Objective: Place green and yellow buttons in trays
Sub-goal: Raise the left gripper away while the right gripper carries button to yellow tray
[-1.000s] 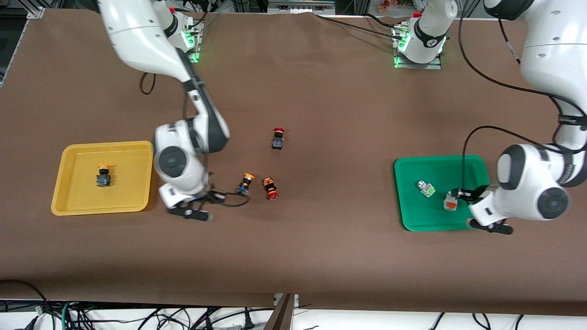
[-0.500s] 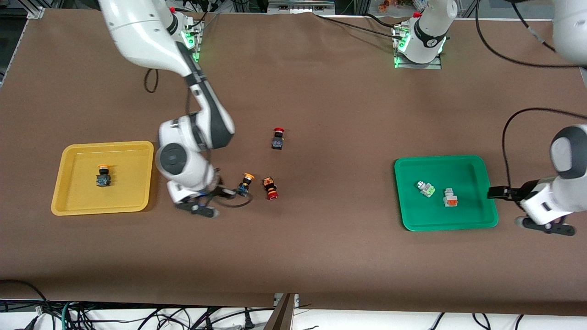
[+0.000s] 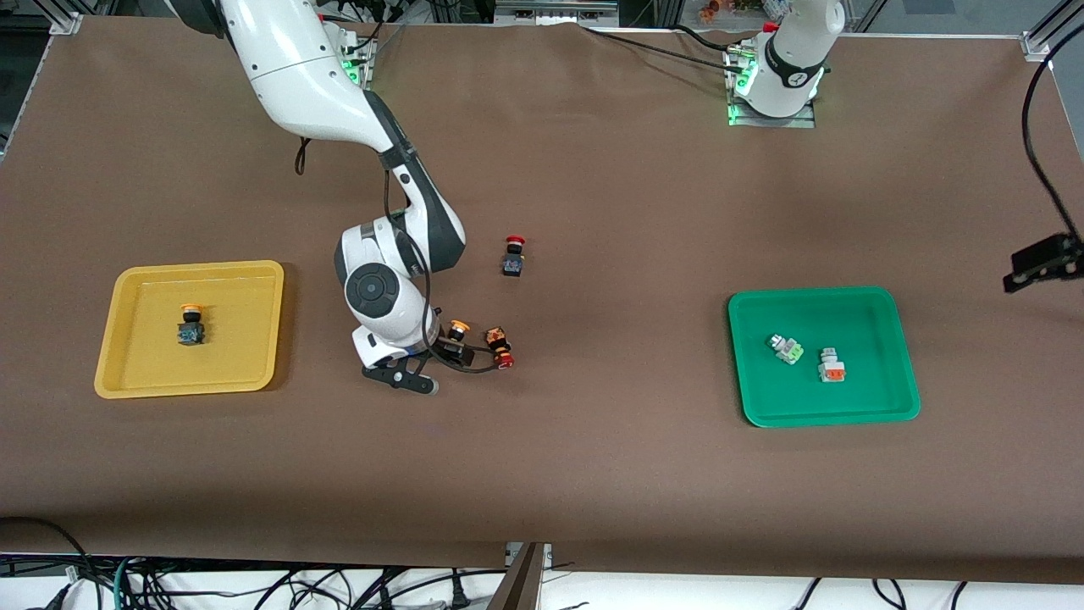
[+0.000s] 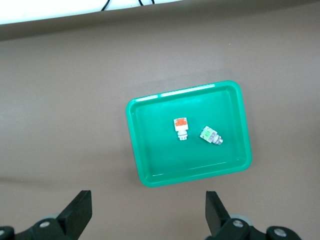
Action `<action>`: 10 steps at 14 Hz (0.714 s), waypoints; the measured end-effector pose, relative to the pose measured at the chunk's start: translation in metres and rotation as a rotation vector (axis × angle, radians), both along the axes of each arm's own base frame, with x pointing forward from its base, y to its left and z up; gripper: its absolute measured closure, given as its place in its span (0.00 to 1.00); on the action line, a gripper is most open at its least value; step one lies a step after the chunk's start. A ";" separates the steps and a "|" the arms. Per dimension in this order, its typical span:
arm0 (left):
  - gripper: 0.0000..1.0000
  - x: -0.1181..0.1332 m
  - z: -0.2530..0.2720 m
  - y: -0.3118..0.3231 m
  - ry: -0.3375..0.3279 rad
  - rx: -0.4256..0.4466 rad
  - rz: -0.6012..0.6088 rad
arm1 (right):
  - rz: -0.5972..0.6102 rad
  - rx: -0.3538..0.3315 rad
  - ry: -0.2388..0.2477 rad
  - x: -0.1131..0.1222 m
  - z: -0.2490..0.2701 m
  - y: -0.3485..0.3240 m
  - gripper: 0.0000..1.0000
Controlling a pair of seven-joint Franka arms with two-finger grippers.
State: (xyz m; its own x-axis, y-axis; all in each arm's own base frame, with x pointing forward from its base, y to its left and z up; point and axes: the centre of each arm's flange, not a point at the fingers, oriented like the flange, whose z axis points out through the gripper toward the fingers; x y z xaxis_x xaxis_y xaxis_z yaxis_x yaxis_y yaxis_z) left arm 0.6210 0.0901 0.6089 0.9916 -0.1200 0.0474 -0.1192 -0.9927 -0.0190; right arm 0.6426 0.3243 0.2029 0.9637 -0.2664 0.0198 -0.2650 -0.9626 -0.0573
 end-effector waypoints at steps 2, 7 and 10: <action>0.00 -0.002 -0.004 0.000 0.010 0.000 0.002 | 0.001 -0.002 0.005 -0.001 -0.003 0.000 0.31; 0.00 -0.012 -0.014 0.001 0.096 -0.018 0.052 | 0.009 -0.009 0.017 -0.006 -0.010 0.004 0.67; 0.00 -0.021 -0.009 -0.004 0.131 -0.044 0.095 | 0.015 -0.009 0.016 -0.006 -0.010 0.004 0.67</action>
